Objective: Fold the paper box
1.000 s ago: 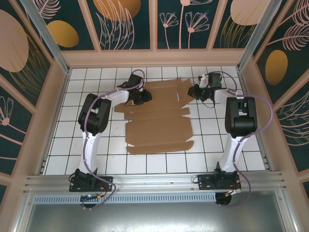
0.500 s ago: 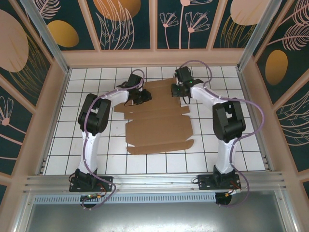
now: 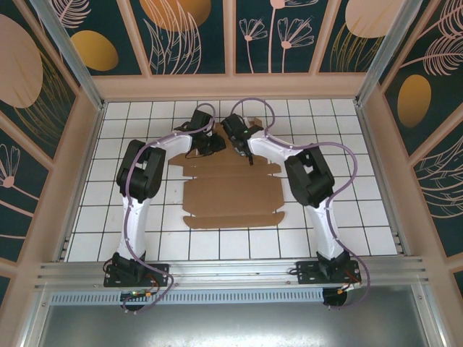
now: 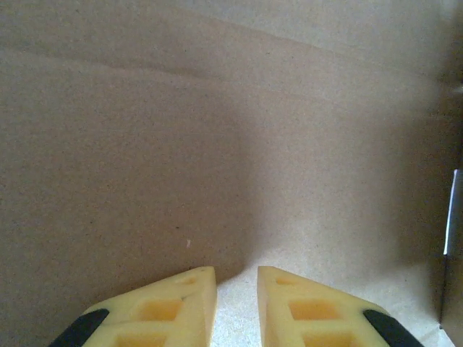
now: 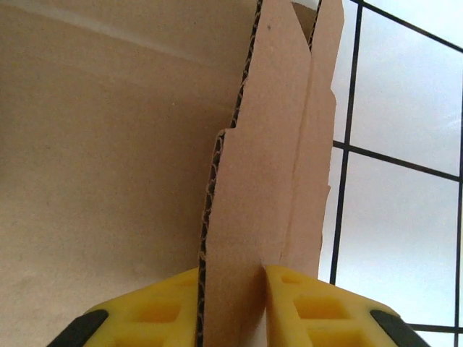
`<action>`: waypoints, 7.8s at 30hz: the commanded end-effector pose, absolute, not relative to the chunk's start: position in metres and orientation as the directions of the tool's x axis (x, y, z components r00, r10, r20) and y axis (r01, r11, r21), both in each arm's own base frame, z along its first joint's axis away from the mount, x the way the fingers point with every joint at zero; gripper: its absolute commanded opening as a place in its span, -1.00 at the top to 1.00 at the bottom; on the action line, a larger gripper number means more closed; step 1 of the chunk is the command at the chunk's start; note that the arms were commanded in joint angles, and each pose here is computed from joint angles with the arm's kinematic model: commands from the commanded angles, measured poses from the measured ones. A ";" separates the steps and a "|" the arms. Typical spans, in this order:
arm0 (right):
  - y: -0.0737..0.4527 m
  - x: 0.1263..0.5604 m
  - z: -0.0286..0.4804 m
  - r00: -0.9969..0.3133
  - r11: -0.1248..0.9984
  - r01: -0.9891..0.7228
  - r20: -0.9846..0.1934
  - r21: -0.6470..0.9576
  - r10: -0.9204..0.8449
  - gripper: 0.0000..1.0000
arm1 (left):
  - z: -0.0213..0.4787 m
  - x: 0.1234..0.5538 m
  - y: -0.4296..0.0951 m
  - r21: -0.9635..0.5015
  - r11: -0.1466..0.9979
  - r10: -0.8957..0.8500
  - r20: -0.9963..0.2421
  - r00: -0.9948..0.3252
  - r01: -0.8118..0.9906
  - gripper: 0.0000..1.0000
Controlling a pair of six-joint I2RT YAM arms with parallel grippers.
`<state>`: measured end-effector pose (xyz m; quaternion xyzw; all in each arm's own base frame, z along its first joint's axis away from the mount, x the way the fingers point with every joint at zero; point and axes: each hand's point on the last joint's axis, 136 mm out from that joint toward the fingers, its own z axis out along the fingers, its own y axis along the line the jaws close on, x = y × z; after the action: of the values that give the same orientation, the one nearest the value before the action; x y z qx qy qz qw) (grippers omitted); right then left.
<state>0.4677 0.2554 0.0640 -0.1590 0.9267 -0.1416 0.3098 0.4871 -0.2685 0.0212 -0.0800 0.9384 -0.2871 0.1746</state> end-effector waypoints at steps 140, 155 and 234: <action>0.283 0.454 -0.001 -0.801 0.929 -0.357 -0.478 -0.100 -0.360 -0.89 | 0.130 0.545 -0.123 -0.456 0.880 -0.372 -0.495 -0.785 -0.130 -0.55; 0.272 0.429 -0.033 -0.853 0.931 -0.355 -0.377 -0.086 -0.360 -0.81 | 0.070 0.600 -0.117 -0.429 0.888 -0.368 -0.441 -0.819 -0.168 -0.54; 0.276 0.398 -0.081 -0.872 0.907 -0.420 -0.270 -0.020 -0.410 -0.55 | 0.031 0.491 -0.108 -0.697 0.707 -0.405 -0.256 -0.878 -0.123 -0.12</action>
<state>0.4692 0.3067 0.0194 -0.1789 0.9352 0.0587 0.3000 0.4988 -0.0800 0.0318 -0.1739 0.9153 -0.2905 0.2179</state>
